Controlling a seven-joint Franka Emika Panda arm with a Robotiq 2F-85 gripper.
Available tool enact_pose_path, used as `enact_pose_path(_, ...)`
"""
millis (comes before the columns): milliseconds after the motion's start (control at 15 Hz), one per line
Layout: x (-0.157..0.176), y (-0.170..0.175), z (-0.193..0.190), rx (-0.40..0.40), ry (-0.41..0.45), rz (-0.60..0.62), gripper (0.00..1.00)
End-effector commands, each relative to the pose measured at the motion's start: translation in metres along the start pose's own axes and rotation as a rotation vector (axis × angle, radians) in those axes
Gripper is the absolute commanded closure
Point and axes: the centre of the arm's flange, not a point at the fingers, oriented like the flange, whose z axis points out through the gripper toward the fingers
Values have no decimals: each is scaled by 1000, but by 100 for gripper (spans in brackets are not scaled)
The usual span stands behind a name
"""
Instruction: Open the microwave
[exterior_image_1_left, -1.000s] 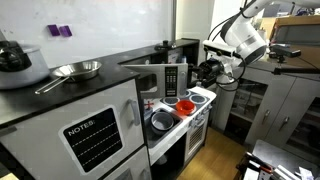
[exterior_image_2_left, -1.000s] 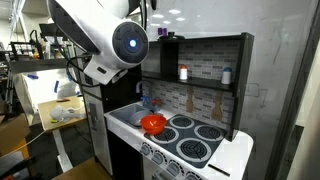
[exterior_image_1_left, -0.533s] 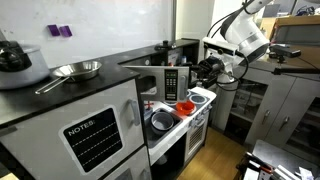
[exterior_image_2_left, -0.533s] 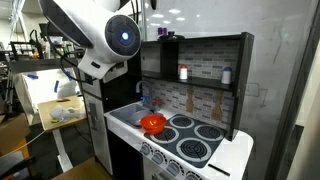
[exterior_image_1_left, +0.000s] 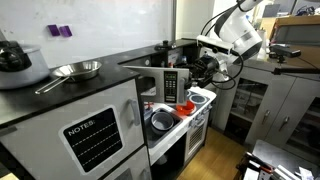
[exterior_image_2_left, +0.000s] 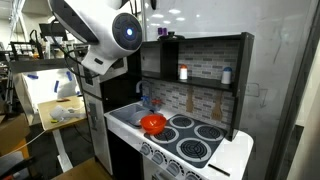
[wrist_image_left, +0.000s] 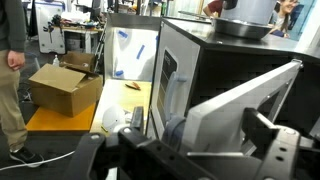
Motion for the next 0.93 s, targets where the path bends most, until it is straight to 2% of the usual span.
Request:
enact_pose_path(0, 6, -13, 4, -53, -11, -8, 0)
enact_pose_path(400, 22, -14, 15, -95, -43, 21, 0)
enact_pose_path(867, 24, -3, 21, -120, -65, 32, 0)
